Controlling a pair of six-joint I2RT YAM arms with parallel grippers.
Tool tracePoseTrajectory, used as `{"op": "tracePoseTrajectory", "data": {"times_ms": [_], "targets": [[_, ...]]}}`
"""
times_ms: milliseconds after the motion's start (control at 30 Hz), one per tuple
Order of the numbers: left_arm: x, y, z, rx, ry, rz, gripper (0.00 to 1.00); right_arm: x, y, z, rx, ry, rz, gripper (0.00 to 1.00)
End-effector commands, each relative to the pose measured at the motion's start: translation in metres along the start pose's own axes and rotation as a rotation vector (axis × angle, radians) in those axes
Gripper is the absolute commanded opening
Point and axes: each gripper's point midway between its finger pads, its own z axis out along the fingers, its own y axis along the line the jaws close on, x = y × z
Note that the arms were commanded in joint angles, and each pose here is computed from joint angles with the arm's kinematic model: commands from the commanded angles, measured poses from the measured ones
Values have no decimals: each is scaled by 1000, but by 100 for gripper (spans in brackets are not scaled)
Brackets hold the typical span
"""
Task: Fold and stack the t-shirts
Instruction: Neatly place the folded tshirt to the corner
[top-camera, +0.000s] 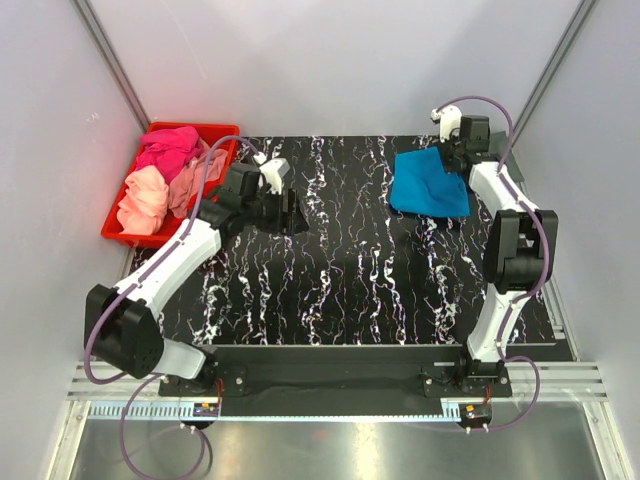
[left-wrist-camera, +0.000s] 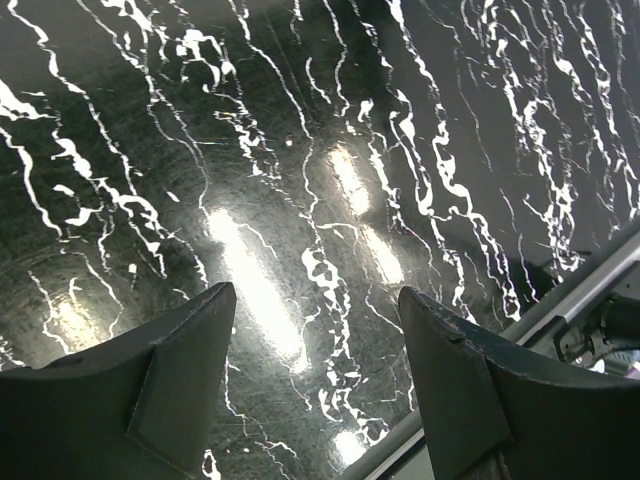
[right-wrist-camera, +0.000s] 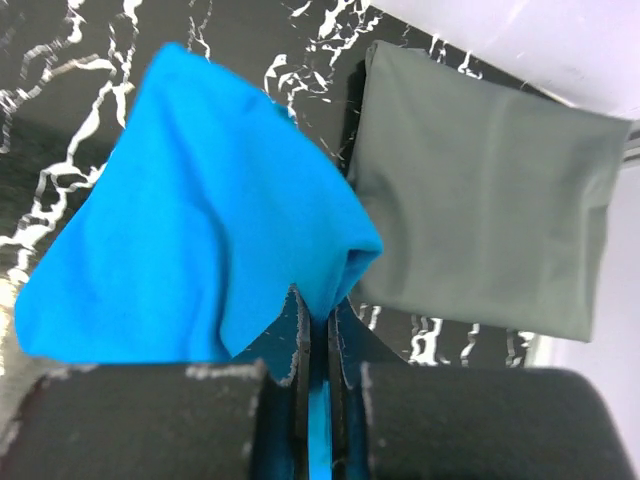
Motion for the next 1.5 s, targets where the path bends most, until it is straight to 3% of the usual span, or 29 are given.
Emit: {"op": "tracePoseTrajectory", "data": {"times_ms": [0, 367, 733, 867, 933, 967, 1000, 1067, 1200, 1467], "targets": [[-15, -14, -5, 64, -47, 27, 72, -30, -38, -5, 76, -76, -92, 0], [-10, -19, 3, 108, -21, 4, 72, -64, -66, -36, 89, -155, -132, 0], [-9, -25, 1, 139, -18, 1, 72, -94, -101, -55, 118, -124, -99, 0], [-8, -25, 1, 143, -14, 1, 72, -74, -129, -23, 136, -50, -33, 0], [-9, -25, 0, 138, -17, 3, 73, -89, -148, -25, 162, -89, 28, 0], [-11, -24, 0, 135, -20, 6, 73, -66, -155, 0, 168, -48, 53, 0], [-9, -23, 1, 130, -10, 3, 73, -79, -167, -2, 197, -90, 58, 0], [-8, -21, 3, 124, -4, 3, 73, -55, -174, 27, 197, -72, 90, 0], [-6, -19, 7, 118, 8, 3, 73, -53, -182, 47, 198, -135, 92, 0], [-7, -23, 5, 137, 7, 3, 73, -110, -173, -2, 126, -285, 113, 0]]}}
